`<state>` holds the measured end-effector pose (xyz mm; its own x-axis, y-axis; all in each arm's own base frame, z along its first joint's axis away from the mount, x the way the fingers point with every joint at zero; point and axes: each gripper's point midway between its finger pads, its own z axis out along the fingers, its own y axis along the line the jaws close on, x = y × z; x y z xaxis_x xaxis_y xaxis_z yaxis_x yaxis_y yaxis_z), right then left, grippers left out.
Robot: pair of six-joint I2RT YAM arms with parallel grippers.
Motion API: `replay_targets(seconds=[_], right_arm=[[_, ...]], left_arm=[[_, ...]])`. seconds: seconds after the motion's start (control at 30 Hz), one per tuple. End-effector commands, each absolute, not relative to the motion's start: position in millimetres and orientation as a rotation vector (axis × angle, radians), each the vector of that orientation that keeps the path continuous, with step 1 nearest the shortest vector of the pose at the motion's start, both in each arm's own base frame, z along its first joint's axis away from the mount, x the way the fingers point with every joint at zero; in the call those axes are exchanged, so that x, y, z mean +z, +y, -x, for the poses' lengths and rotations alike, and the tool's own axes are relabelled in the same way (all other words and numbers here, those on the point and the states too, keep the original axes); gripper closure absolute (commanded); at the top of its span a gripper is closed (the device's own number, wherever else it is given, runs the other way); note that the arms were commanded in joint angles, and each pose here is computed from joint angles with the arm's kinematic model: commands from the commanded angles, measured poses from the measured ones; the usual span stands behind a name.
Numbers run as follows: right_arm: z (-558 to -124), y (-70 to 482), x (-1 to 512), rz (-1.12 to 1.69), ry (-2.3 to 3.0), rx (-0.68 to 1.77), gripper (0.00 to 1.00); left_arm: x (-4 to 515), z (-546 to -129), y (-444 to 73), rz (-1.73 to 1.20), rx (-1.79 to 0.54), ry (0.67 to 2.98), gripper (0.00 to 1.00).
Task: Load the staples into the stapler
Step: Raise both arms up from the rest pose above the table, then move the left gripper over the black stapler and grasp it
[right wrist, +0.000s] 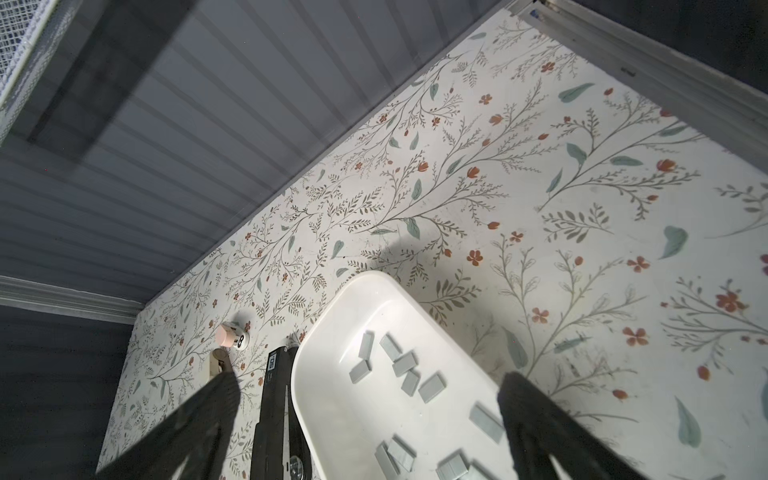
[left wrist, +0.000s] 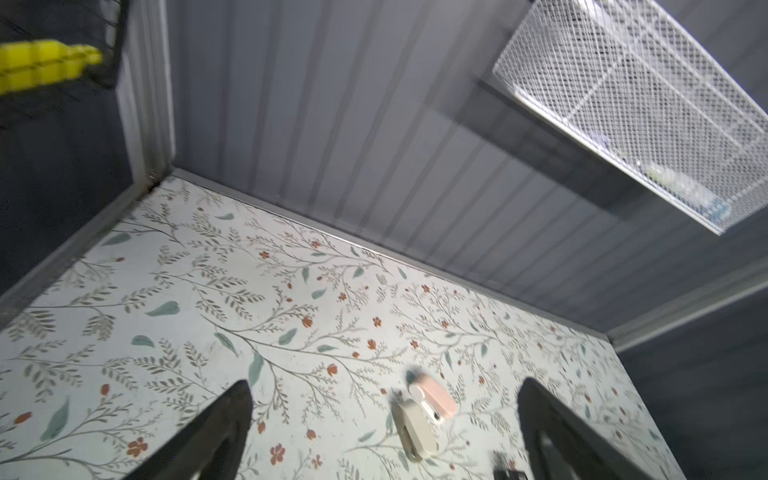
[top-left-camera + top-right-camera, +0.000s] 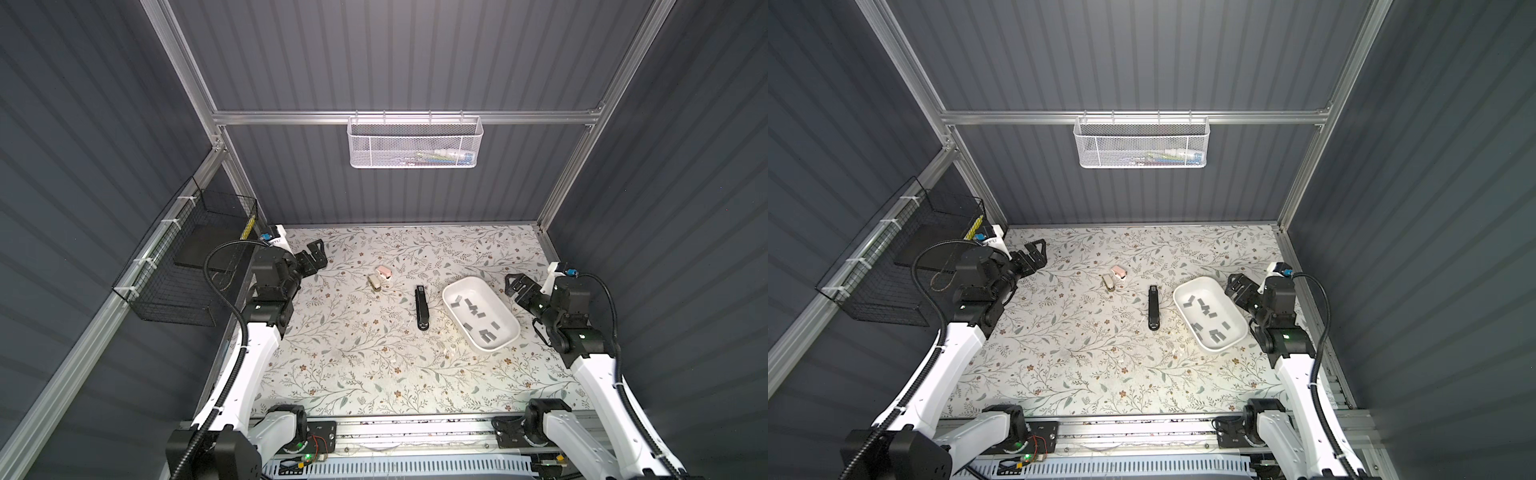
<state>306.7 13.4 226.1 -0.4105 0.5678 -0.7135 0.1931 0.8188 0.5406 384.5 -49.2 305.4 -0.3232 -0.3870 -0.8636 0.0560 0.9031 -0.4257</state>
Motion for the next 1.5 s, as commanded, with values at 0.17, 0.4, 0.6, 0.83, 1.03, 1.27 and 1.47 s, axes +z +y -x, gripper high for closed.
replay_targets(seconds=[0.17,0.4,0.6,0.83,1.03,1.27,1.47], right_arm=[[-283,5,261,-0.517,1.803,0.427,0.01],[-289,7,255,-0.525,1.831,0.442,0.01],[-292,7,253,-0.530,1.866,0.426,0.01],[-289,3,256,-0.540,1.840,0.411,0.01],[-287,-2,254,-0.560,1.841,0.389,0.01],[-290,0,251,-0.564,1.862,0.396,0.01],[-290,-1,251,-0.574,1.864,0.393,0.01]], left_arm=[[396,-354,-91,0.006,-0.715,1.638,0.00],[432,-353,-117,-0.227,-0.755,1.568,0.00],[437,-315,-170,-0.803,-0.796,1.403,0.01],[372,-291,-219,-1.275,-0.632,1.340,0.10],[335,-265,-235,-1.531,-0.633,1.119,0.18],[293,-259,-253,-1.770,-0.551,0.982,0.28],[248,-265,-262,-1.982,-0.445,0.942,0.27]])
